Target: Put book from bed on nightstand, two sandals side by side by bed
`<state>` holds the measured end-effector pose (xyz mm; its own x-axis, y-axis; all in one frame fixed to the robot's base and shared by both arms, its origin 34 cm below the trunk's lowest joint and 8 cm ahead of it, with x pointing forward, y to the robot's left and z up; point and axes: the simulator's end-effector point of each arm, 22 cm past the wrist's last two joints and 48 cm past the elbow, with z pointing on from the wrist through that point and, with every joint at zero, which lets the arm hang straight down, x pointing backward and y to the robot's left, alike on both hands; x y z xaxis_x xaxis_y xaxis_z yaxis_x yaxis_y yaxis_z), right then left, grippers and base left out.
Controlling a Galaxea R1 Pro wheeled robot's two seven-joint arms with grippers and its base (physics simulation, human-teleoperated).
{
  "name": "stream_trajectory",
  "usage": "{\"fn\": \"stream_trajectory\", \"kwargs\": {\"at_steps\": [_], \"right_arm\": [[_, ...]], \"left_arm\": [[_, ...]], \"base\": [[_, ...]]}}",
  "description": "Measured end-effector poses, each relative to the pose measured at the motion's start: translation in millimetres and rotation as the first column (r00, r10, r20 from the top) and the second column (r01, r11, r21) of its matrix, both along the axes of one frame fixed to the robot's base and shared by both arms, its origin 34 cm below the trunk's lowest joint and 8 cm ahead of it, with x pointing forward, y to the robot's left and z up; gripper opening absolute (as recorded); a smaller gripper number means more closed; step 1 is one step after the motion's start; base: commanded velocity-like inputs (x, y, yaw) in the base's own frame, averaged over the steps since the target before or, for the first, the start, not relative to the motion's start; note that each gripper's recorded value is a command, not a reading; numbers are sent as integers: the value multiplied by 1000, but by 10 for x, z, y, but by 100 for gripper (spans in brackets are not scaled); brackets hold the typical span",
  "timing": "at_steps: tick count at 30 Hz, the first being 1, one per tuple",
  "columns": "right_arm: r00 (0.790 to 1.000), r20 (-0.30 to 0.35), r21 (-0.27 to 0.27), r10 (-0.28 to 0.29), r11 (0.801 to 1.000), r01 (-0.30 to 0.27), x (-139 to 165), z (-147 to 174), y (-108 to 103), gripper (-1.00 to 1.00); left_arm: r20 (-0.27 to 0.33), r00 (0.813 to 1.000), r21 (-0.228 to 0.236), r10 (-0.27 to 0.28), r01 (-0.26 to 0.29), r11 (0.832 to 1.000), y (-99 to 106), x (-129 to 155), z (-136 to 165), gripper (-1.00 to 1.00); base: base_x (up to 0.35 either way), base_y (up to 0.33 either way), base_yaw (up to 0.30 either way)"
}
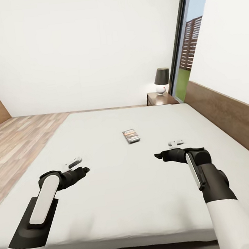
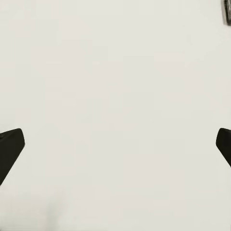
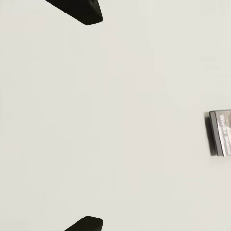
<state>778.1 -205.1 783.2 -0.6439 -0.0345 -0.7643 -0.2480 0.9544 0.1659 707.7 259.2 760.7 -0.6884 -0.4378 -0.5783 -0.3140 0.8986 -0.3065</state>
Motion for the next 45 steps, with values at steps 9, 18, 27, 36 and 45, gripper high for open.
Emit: {"fn": "stream_trajectory", "kwargs": {"at_steps": [9, 18, 27, 36, 45], "right_arm": [[1000, -1, 1, 0, 1000, 0, -3, 1, 1, 100], [1000, -1, 1, 0, 1000, 0, -4, -2, 0, 100], [1000, 2, 3, -2, 1000, 2, 0, 7, -5, 100], [1000, 4, 5, -3, 1000, 3, 3, 16, -7, 100], [1000, 4, 8, -3, 1000, 3, 3, 19, -5, 100]], "left_arm": [[-2, 1000, 2, 3, -3, 1000, 13, -5, -3, 100], [-3, 1000, 3, 5, -5, 1000, 26, -10, -12, 100], [-1, 1000, -2, 3, -3, 1000, 13, -6, -14, 100], [-1, 1000, -3, 4, -4, 1000, 10, -4, -14, 100], [0, 1000, -3, 4, -4, 1000, 10, -3, -14, 100]], "base": [[66, -65, 281], [130, -97, 284], [18, -12, 175], [2, -1, -172], [0, 0, -257]]}}
